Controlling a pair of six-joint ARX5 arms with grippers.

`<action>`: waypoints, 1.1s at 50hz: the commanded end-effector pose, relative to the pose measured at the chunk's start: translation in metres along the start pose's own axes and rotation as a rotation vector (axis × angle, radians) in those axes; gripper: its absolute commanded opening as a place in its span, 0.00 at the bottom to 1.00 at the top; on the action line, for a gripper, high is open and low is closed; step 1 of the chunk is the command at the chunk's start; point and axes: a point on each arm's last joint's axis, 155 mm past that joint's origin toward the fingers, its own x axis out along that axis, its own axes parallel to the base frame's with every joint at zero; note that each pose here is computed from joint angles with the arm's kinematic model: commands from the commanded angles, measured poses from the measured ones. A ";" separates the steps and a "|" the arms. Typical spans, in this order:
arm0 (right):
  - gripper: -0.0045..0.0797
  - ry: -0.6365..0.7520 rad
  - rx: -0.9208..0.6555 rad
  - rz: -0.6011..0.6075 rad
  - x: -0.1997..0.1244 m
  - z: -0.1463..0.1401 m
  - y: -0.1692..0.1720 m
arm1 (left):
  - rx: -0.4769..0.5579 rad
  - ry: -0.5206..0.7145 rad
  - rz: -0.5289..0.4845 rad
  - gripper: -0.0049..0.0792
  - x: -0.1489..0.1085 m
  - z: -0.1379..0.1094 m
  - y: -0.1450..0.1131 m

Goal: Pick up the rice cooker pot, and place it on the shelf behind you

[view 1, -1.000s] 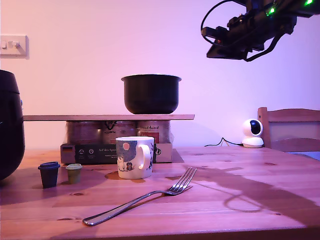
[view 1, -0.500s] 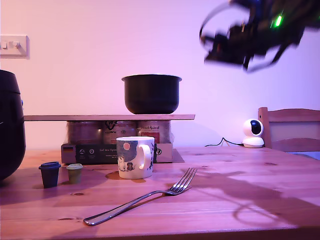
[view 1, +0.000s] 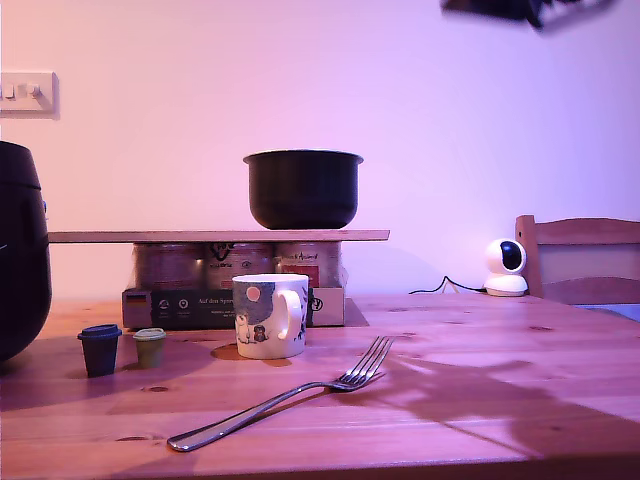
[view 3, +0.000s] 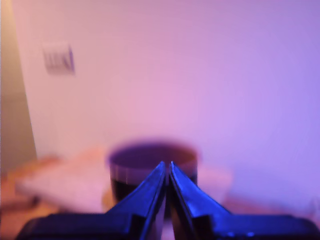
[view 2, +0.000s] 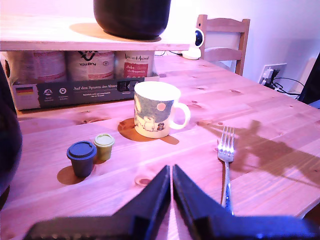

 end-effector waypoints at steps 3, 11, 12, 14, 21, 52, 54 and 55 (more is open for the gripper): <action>0.04 0.018 -0.002 -0.028 -0.019 -0.018 -0.001 | -0.017 0.047 0.004 0.04 0.002 -0.019 0.003; 0.04 0.025 -0.001 -0.072 -0.047 -0.030 -0.004 | -0.017 0.047 0.004 0.04 0.002 -0.019 0.003; 0.04 0.023 -0.002 -0.074 -0.050 -0.030 -0.004 | -0.017 0.047 0.004 0.04 0.002 -0.019 0.003; 0.04 0.023 -0.002 -0.080 -0.057 -0.032 -0.004 | -0.017 0.047 0.004 0.04 0.002 -0.019 0.003; 0.04 0.021 -0.001 -0.090 -0.076 -0.038 -0.002 | -0.017 0.047 0.004 0.04 0.002 -0.019 0.003; 0.04 -0.035 0.002 -0.192 -0.151 -0.053 -0.007 | -0.017 0.047 0.004 0.04 0.002 -0.019 0.003; 0.04 -0.037 0.006 -0.197 -0.155 -0.052 -0.008 | -0.017 0.047 0.004 0.04 0.002 -0.019 0.003; 0.04 -0.035 0.006 -0.200 -0.156 -0.053 -0.009 | -0.017 0.048 0.004 0.04 0.002 -0.019 0.003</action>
